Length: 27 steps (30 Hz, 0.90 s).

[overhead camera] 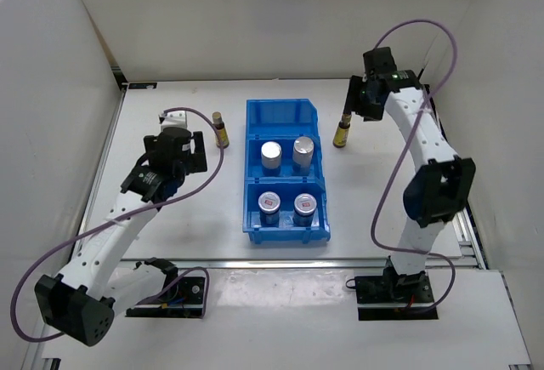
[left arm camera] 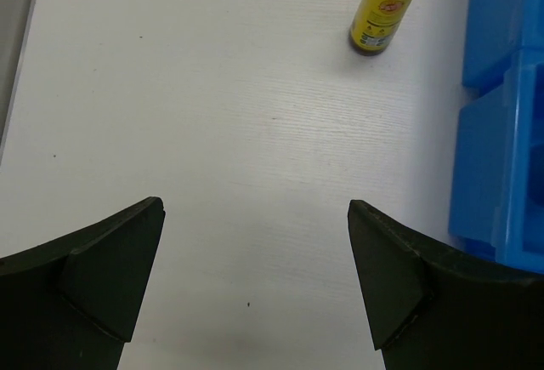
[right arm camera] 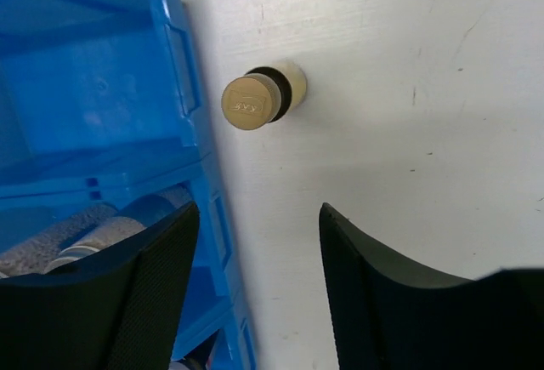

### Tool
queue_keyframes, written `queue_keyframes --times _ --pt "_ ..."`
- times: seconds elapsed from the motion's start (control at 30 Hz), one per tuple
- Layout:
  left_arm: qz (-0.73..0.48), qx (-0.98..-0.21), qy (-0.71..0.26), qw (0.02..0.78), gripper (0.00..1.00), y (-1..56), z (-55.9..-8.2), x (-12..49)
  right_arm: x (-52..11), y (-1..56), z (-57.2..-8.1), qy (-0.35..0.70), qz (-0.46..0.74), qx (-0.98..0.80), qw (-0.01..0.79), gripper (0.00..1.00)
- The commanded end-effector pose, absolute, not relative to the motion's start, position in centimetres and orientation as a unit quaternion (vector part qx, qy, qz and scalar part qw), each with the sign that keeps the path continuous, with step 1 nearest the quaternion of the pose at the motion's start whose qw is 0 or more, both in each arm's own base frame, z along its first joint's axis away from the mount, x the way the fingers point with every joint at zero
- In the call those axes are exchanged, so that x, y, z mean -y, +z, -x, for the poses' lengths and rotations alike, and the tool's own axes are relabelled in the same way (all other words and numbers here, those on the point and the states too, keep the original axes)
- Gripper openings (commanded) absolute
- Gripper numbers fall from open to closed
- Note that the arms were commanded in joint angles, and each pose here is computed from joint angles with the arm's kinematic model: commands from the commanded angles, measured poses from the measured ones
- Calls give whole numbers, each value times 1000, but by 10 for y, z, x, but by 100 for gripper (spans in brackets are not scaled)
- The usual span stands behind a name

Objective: Organize the condiment bottles

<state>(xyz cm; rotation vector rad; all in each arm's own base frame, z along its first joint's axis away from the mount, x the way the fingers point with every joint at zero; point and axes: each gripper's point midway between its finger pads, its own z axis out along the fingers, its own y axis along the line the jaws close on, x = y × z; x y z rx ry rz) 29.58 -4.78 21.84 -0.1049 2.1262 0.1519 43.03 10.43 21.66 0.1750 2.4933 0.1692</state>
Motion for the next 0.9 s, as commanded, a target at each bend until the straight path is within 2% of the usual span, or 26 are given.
queue_keyframes --times 0.0,0.17,0.53,0.7,0.87 --pt "71 -855 82 507 100 238 -303 38 -115 206 -432 85 -34 -957 275 62" --pt "73 -856 75 507 100 238 -303 40 -116 181 -436 76 -31 -966 246 64" --pt "68 -861 74 499 100 232 -305 43 -112 166 -468 63 -33 -964 256 65" --pt "66 -862 70 498 100 232 -305 44 -115 157 -480 61 -33 -966 250 62" --pt "62 -862 72 498 100 232 -305 44 -111 151 -489 45 -37 -966 251 53"
